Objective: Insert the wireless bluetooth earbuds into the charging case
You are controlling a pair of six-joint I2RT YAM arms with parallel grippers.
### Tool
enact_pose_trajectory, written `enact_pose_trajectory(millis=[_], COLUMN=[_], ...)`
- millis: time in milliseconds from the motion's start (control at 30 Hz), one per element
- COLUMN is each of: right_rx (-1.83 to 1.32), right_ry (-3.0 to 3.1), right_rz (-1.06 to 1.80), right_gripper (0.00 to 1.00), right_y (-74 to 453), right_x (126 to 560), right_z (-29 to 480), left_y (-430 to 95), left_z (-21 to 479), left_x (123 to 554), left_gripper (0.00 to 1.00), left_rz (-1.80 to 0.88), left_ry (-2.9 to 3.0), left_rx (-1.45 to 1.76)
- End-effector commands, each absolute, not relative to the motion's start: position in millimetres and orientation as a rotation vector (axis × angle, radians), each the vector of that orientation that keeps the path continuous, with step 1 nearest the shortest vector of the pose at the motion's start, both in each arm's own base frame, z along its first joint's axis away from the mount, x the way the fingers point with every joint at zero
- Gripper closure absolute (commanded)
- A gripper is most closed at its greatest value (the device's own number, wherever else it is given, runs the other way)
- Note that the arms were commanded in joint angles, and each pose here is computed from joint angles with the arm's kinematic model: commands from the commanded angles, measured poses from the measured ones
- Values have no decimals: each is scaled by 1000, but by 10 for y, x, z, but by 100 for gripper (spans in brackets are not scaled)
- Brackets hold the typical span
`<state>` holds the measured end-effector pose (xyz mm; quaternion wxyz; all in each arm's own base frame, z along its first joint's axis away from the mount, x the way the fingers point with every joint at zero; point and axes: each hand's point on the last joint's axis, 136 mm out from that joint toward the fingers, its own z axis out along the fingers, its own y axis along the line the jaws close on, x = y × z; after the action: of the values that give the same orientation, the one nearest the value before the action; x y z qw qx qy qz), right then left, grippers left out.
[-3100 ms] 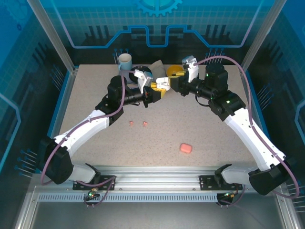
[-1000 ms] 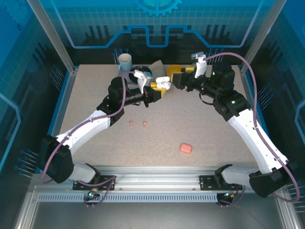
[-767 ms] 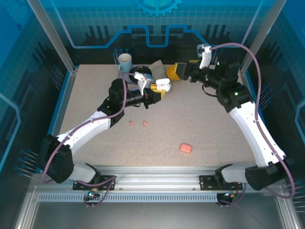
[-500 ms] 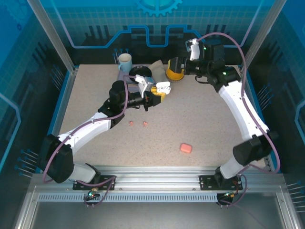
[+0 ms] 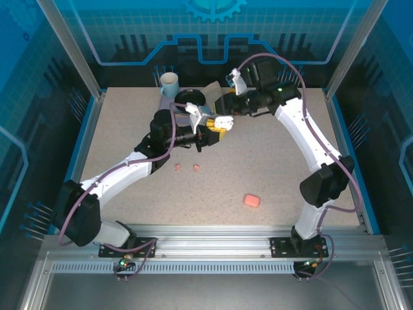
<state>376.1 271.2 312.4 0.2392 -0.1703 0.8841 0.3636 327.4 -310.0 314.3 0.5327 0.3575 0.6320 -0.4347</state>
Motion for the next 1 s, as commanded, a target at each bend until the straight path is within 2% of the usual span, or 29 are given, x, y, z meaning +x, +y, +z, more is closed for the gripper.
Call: enact_pose_trajectory(millis=[0, 167, 333, 633, 833, 967], right_rx=[-540, -505, -123, 436, 535, 583], right_ry=[2419, 2414, 2437, 2510, 2541, 2576], right_rz=[909, 733, 694, 567, 491, 444], right_gripper=[54, 52, 49, 48, 47, 46], right_y=[2588, 2386, 1872, 1052, 868, 812], right_x=[3372, 3191, 3407, 3502, 3433, 3389], right_z=[3253, 3207, 2999, 2112, 1833, 1670], left_y=[-3117, -3130, -3242, -3740, -4103, -4154], left_z=[3242, 3182, 2883, 1747, 959, 622], left_x=[3379, 3488, 3668, 4125, 4348, 4424], left_gripper=[100, 100, 100, 100, 100, 100], left_rz=[-1029, -1058, -1112, -1349, -1445, -1362], left_ry=[1490, 1532, 1664, 2164, 2479, 2617], left_rx=[841, 802, 765, 412, 133, 25])
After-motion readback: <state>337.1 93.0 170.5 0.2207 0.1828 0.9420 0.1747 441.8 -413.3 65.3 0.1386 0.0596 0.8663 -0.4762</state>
